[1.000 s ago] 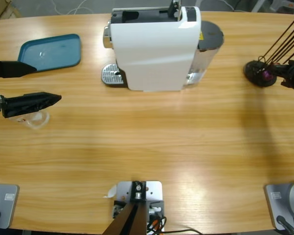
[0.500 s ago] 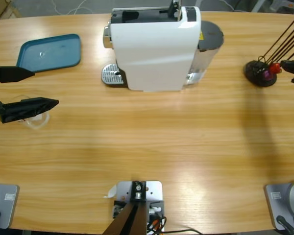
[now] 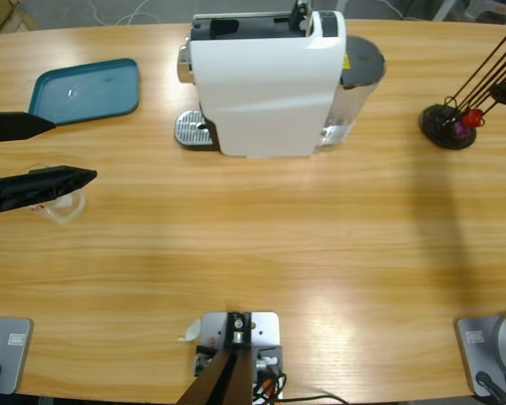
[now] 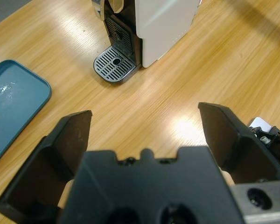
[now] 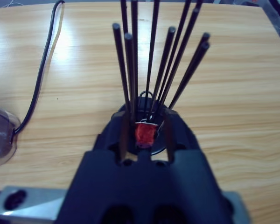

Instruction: Pour coffee

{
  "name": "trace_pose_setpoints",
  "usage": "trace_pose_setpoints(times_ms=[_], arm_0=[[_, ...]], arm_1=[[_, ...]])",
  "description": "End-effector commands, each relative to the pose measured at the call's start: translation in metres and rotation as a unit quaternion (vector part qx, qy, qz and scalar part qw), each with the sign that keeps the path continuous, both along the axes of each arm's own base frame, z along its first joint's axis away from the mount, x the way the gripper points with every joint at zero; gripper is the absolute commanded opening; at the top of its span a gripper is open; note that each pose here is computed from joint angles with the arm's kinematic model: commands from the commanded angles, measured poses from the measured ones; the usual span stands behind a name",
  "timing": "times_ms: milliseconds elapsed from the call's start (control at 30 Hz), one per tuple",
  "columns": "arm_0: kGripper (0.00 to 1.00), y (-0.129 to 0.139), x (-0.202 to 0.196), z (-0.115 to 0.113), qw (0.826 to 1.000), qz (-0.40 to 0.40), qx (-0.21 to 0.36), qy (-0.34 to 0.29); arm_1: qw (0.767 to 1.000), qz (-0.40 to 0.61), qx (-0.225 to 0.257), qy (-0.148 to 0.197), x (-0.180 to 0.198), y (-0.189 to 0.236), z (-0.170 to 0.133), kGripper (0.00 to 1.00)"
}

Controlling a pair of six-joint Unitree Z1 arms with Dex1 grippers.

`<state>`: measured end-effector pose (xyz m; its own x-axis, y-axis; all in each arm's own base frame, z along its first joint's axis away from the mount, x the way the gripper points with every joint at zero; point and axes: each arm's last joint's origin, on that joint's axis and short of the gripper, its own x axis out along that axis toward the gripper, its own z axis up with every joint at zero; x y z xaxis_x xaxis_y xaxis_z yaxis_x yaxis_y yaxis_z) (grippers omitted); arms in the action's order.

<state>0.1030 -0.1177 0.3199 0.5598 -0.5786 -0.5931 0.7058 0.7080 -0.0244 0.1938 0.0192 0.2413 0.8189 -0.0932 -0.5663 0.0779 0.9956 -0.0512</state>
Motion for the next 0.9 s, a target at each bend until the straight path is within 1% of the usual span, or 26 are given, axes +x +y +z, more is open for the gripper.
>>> trace_pose_setpoints(times_ms=[33,533,800,833,900], arm_0=[[0.987,0.006,-0.002,-0.008,1.000,0.014,0.004,0.002],[0.987,0.007,-0.003,-0.009,1.000,0.017,0.001,0.002],[0.987,0.009,-0.004,-0.009,1.000,0.017,0.000,0.001],[0.987,0.010,-0.005,-0.009,1.000,0.017,-0.001,0.001],[0.987,0.012,-0.007,-0.010,1.000,0.018,-0.002,0.001]], arm_1=[[0.998,-0.005,0.015,0.064,0.002,0.003,-0.039,0.508],[0.996,-0.013,0.021,0.080,0.016,0.001,-0.060,0.503],[0.997,-0.014,0.003,0.080,0.017,0.000,-0.061,0.502],[0.997,-0.013,0.001,0.080,0.017,0.000,-0.061,0.492],[0.997,-0.011,-0.002,0.078,0.017,0.000,-0.060,0.427]])
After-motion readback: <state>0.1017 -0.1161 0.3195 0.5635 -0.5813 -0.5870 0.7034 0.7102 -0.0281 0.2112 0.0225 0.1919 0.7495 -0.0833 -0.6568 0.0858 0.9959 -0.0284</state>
